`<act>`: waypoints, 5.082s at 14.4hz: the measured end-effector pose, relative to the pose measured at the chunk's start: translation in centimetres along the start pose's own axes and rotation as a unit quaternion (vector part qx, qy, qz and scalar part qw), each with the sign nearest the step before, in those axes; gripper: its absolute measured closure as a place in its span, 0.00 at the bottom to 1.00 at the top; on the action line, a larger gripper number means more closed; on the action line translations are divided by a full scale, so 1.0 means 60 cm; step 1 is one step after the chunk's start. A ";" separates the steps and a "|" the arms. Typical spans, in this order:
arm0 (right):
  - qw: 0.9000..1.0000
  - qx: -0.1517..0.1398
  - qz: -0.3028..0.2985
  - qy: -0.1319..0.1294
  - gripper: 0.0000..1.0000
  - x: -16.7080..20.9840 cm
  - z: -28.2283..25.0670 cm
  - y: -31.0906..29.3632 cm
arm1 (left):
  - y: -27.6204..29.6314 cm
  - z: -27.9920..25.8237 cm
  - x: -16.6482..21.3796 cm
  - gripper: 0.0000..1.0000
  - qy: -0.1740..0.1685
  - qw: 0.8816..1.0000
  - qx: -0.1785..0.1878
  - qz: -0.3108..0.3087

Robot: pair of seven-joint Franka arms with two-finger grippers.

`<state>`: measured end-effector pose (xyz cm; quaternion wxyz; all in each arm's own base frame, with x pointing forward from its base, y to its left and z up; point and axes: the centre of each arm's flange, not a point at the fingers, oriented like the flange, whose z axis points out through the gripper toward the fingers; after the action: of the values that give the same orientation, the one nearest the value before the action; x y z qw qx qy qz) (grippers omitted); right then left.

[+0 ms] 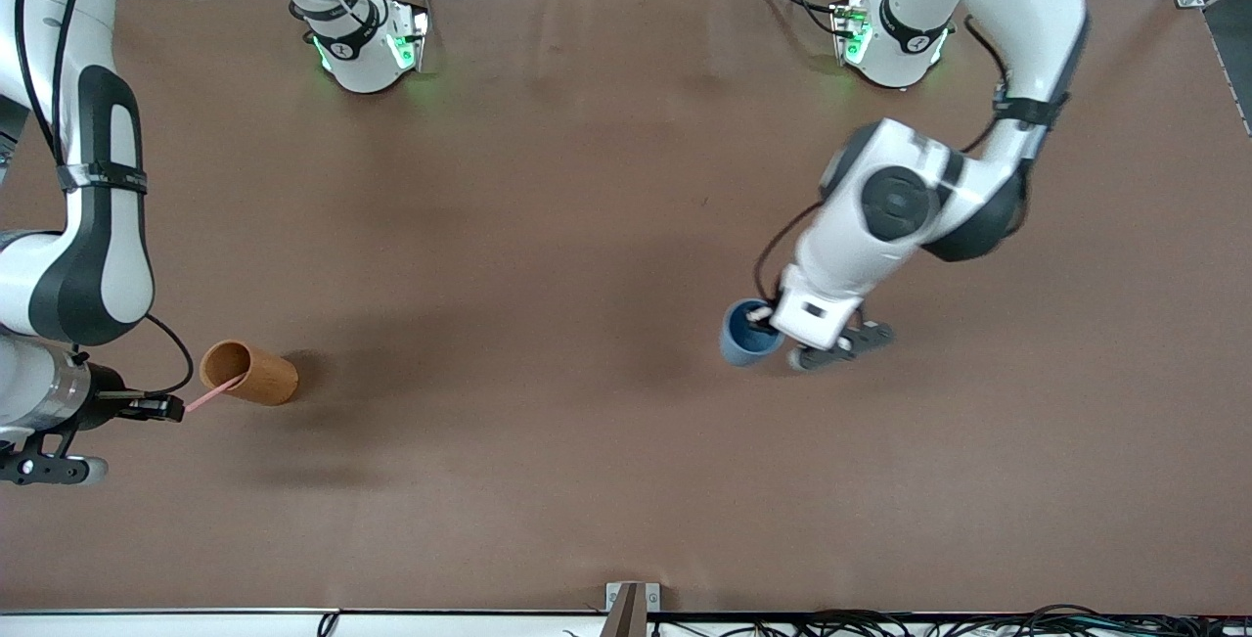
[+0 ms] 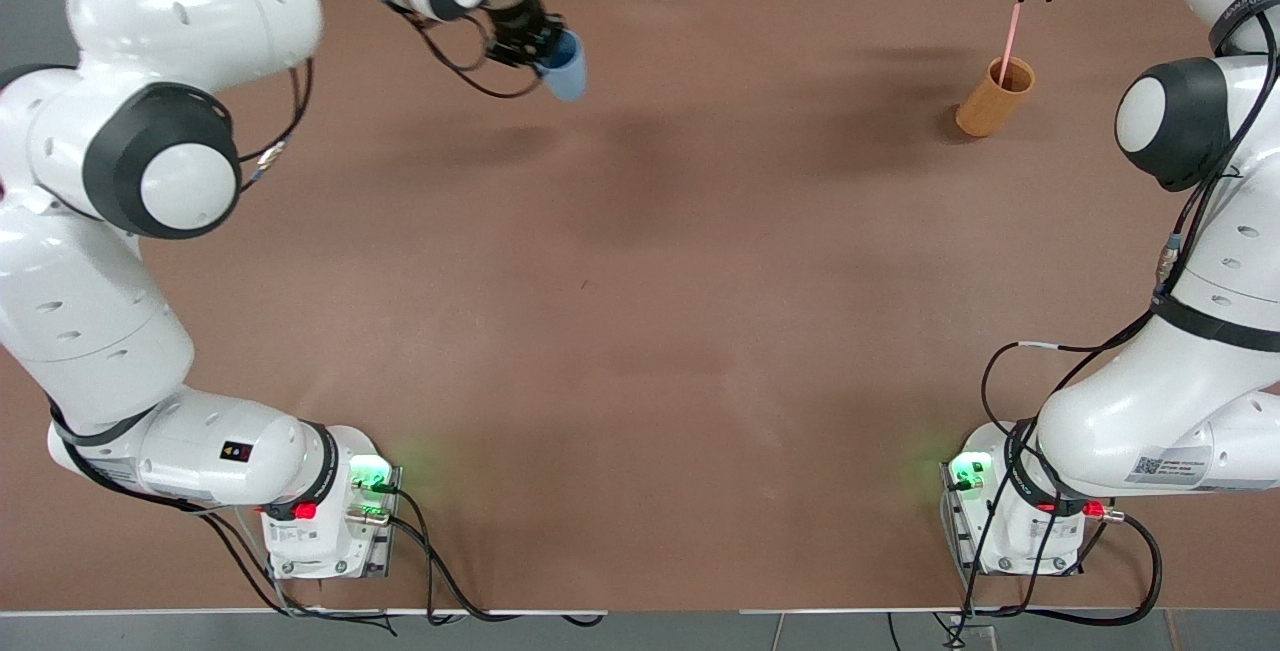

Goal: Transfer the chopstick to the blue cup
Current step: 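Slide the blue cup toward the table middle while the right gripper grips the stick, then release the blue cup with the left gripper while the right gripper lifts the stick, then carry the pink stick over the blue cup and lower it in, then open the right gripper to leave the stick in the blue cup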

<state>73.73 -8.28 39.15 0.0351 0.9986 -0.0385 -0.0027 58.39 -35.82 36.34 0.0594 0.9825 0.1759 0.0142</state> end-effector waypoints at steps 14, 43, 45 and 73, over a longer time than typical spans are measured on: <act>1.000 0.021 0.010 -0.021 0.72 -0.009 0.028 -0.006 | 0.136 0.183 -0.131 0.95 -0.003 0.999 0.026 -0.030; 0.997 0.061 0.010 0.043 0.91 -0.182 -0.382 -0.299 | -0.381 -0.456 0.185 0.00 -0.007 0.972 0.044 0.232; 0.995 0.076 0.031 0.060 0.91 -0.210 -0.402 -0.398 | -0.396 -0.506 0.161 0.00 0.004 0.972 0.043 0.230; 0.948 0.031 -0.075 0.307 0.90 -0.505 -0.132 -1.012 | -0.401 -0.508 0.148 0.00 -0.003 0.971 0.045 0.233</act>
<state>48.22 54.98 42.85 0.0137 0.9518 0.0486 0.3026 56.99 -6.93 63.75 0.0111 0.9981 -0.0580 0.0172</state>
